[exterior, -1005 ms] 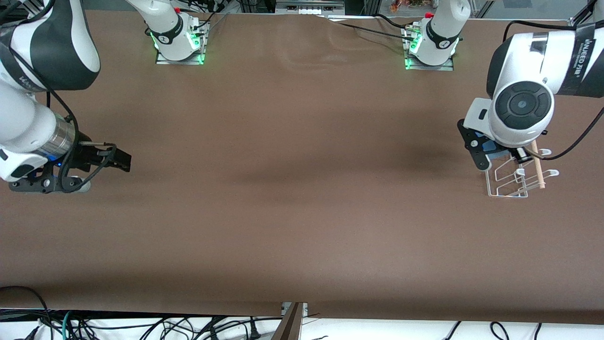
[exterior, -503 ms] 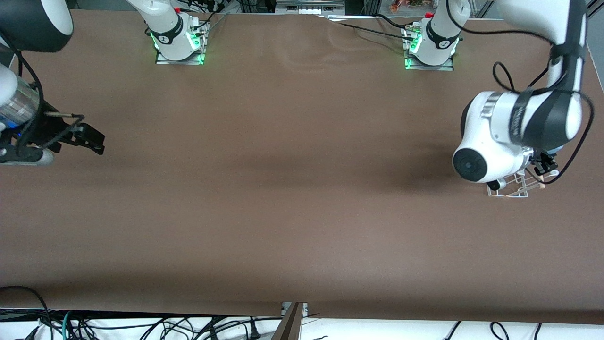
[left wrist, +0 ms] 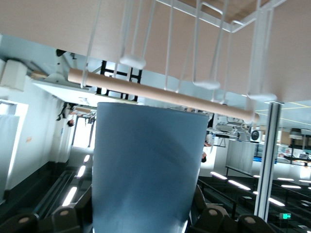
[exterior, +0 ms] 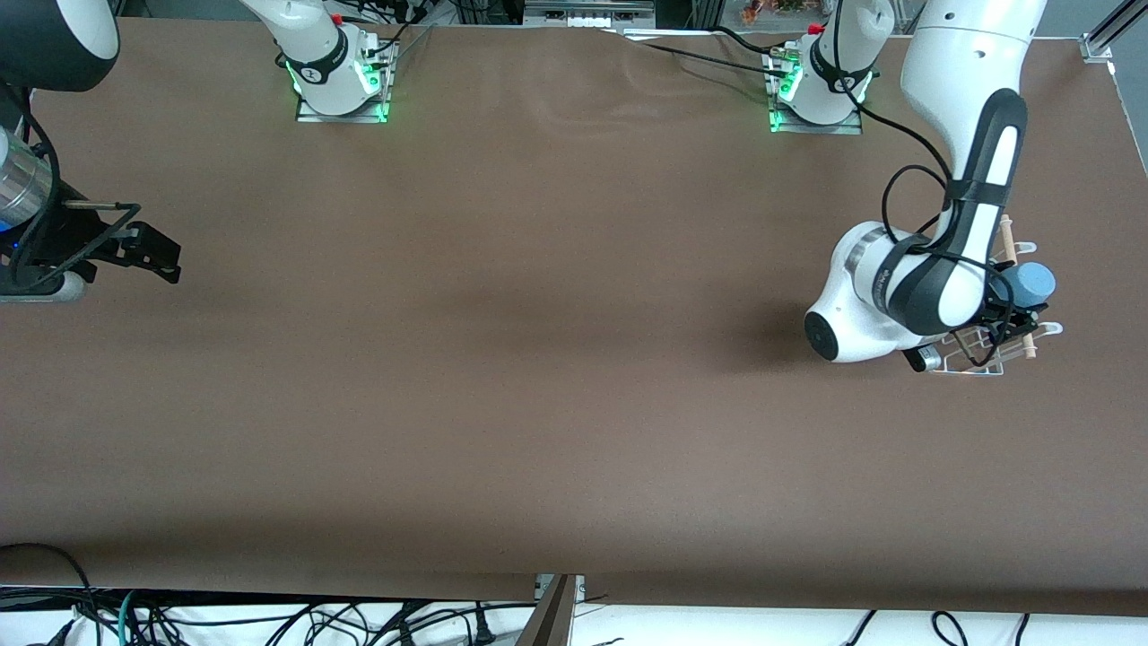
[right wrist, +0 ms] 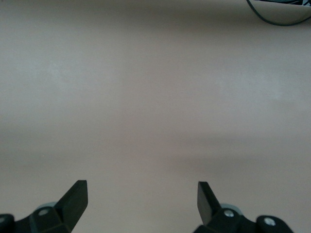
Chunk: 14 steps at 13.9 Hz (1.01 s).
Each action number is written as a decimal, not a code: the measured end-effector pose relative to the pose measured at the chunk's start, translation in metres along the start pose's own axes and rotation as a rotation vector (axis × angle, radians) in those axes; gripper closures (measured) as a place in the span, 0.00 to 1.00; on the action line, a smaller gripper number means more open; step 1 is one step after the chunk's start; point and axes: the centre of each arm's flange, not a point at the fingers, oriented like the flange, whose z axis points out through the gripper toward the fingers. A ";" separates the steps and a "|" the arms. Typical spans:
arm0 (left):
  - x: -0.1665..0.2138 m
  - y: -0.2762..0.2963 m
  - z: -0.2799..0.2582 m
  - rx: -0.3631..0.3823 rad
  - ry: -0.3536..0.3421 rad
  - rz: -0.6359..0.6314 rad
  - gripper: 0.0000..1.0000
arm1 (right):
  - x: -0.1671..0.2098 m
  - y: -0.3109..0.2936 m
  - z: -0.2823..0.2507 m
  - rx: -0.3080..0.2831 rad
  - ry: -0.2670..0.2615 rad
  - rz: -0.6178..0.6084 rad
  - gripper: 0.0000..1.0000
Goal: Transfer cup to left arm and place on rack
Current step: 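Lower the cup onto a rack peg with the left gripper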
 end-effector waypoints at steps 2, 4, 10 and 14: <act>0.005 0.000 0.004 0.012 0.009 -0.014 0.24 | 0.000 0.000 0.000 0.000 -0.001 -0.006 0.00; 0.010 0.001 0.007 0.012 0.008 -0.022 0.24 | 0.000 0.000 0.001 0.000 -0.002 -0.008 0.00; 0.034 0.008 0.015 0.017 -0.004 -0.041 0.24 | 0.001 0.000 0.001 0.000 -0.003 -0.009 0.00; 0.037 0.006 0.018 0.017 0.005 -0.046 0.24 | 0.000 -0.001 0.001 0.001 -0.003 -0.010 0.00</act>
